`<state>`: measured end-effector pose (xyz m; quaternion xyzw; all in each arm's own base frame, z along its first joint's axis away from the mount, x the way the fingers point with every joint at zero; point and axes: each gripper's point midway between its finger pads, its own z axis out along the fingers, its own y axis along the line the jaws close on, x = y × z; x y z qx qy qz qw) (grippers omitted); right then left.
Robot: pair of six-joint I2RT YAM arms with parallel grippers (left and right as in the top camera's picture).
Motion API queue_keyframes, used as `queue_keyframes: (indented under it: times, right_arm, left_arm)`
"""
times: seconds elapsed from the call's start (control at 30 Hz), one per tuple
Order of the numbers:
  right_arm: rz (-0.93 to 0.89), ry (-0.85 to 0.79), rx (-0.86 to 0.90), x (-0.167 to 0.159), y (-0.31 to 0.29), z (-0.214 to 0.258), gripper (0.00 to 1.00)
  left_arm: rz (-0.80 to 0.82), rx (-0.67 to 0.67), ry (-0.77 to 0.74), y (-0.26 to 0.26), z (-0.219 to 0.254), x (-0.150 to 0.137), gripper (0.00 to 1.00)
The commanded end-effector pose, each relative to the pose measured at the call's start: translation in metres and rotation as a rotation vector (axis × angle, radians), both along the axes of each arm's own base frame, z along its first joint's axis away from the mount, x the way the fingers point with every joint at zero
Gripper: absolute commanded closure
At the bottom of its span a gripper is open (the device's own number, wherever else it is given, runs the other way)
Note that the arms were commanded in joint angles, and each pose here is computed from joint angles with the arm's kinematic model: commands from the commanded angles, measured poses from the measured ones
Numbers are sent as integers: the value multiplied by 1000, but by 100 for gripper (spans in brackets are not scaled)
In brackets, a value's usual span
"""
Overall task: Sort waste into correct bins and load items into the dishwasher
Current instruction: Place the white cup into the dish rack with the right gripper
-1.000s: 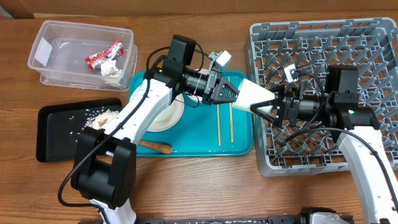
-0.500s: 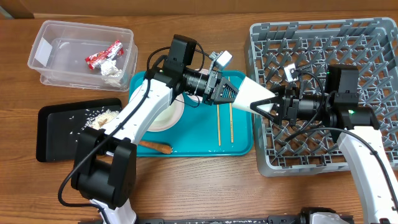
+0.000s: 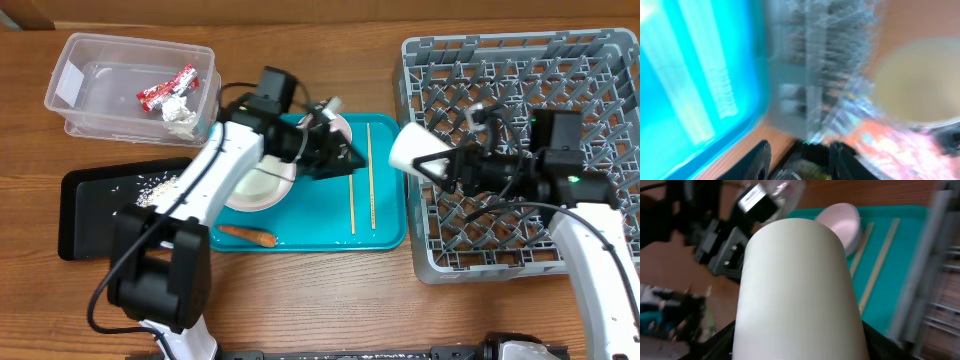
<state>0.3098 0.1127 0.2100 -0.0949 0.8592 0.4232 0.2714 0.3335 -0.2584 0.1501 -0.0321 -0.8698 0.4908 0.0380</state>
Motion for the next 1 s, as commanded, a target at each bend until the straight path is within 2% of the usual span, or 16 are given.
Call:
queue_keyframes:
  times: [0.0,0.07,0.2,0.3,0.37,0.5,0.57,0.77,0.93,0.97]
  right_arm:
    - [-254,-32,-261,21,-63,24,57]
    - [-379,26,-345,19,-94,30,57]
    - [-638,127,-441,8,-154,46,57]
    - [-767,171,-478,-2,-189,48,57]
    - [-912,247,-519,-14,-225,40,57]
    - [-1074,407,-556,-35,-270,16,57]
    - [-1109,493,-551,-43,-285,0,53]
    - [-1158,696,-515,-57,-315,-44,53]
    - [-1151,753,-505,-59,-320,-59,52]
    - [-1150,753,-502,-58,-320,-60,46]
  left_arm:
    - [126,355,-192,75,-11,26,59]
    - [202,487,-200,112,-7,27,60]
    - [325,658,-234,168,12,23,60]
    - [400,731,-277,196,30,18,60]
    - [440,762,-314,208,45,14,59]
    - [464,783,-352,214,57,11,57]
    - [465,782,-354,213,57,11,57]
    - [457,786,-341,213,55,8,57]
    - [455,787,-336,213,55,7,57]
    - [456,786,-336,213,55,7,57]
